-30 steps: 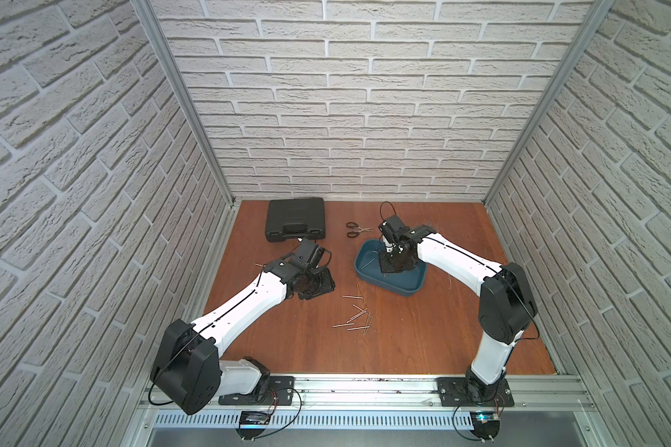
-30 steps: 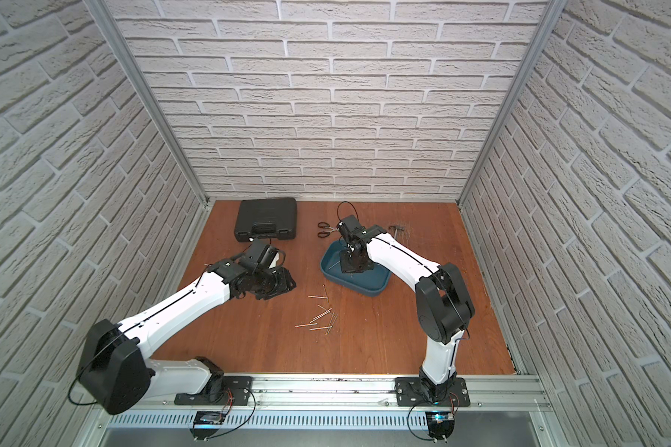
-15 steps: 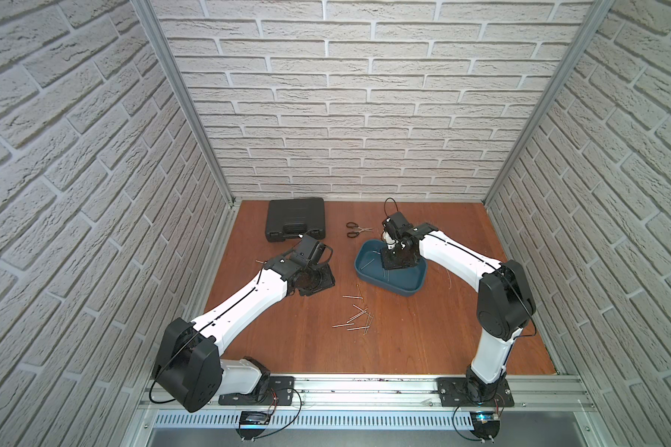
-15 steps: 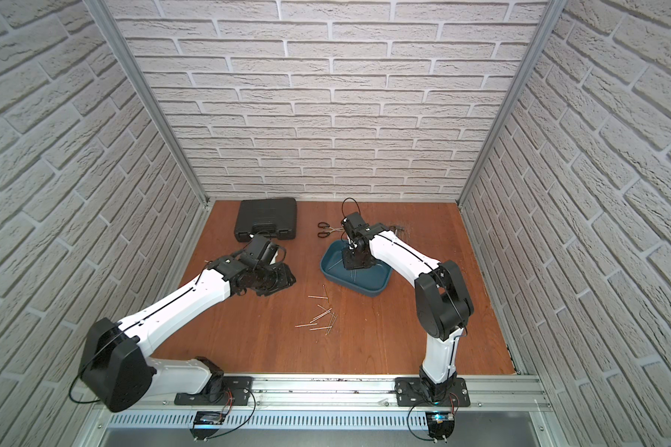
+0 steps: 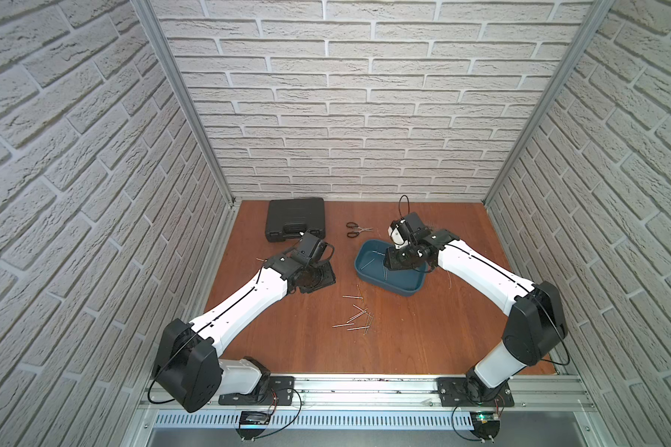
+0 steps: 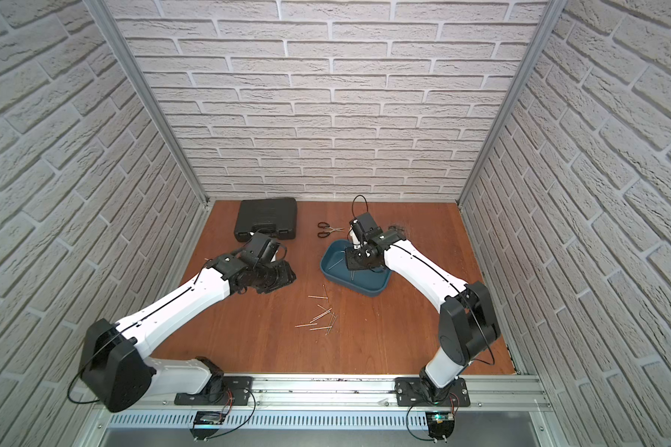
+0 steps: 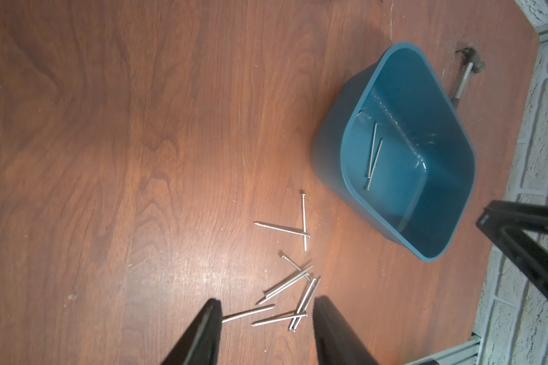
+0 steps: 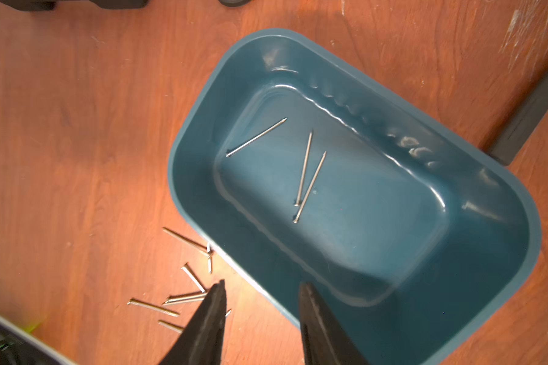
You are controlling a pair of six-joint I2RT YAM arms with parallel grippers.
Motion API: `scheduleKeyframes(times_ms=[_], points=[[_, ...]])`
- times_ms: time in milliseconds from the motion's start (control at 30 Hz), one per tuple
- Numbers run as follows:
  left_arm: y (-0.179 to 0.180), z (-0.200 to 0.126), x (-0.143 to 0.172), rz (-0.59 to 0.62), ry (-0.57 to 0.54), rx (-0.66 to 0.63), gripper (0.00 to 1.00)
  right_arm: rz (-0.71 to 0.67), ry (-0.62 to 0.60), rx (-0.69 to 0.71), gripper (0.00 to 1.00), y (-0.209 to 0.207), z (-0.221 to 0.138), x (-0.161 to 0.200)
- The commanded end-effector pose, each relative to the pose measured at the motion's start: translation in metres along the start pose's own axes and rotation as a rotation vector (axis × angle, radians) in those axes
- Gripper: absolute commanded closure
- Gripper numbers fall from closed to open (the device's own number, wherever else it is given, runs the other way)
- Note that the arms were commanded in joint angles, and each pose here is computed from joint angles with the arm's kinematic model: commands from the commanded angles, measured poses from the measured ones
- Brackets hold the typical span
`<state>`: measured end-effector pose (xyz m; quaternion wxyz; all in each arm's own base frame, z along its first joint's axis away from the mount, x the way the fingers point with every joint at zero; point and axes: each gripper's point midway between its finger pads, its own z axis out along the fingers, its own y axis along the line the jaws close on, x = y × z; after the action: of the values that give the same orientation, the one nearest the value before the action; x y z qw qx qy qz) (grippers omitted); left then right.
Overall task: Put the nails on the desktop into the storage box
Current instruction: Pick up the nail from the center of the board.
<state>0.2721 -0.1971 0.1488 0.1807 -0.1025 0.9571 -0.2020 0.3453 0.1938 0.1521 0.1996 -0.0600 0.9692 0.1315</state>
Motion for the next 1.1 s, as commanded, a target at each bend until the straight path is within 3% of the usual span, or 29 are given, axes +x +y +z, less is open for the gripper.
scheduleKeyframes(times_ms=[0,667,1067], points=[[0.001,0.001,-0.002,0.025,-0.015,-0.009,0.49,-0.031,-0.013,-0.04,0.58,0.016,-0.012,0.009],[-0.002,0.069,0.012,0.083,0.182,-0.025,0.55,-0.164,0.016,-0.015,0.59,0.046,-0.017,0.069],[0.029,0.055,0.022,-0.023,0.159,-0.054,0.55,-0.459,0.148,-0.131,0.61,0.09,0.024,0.087]])
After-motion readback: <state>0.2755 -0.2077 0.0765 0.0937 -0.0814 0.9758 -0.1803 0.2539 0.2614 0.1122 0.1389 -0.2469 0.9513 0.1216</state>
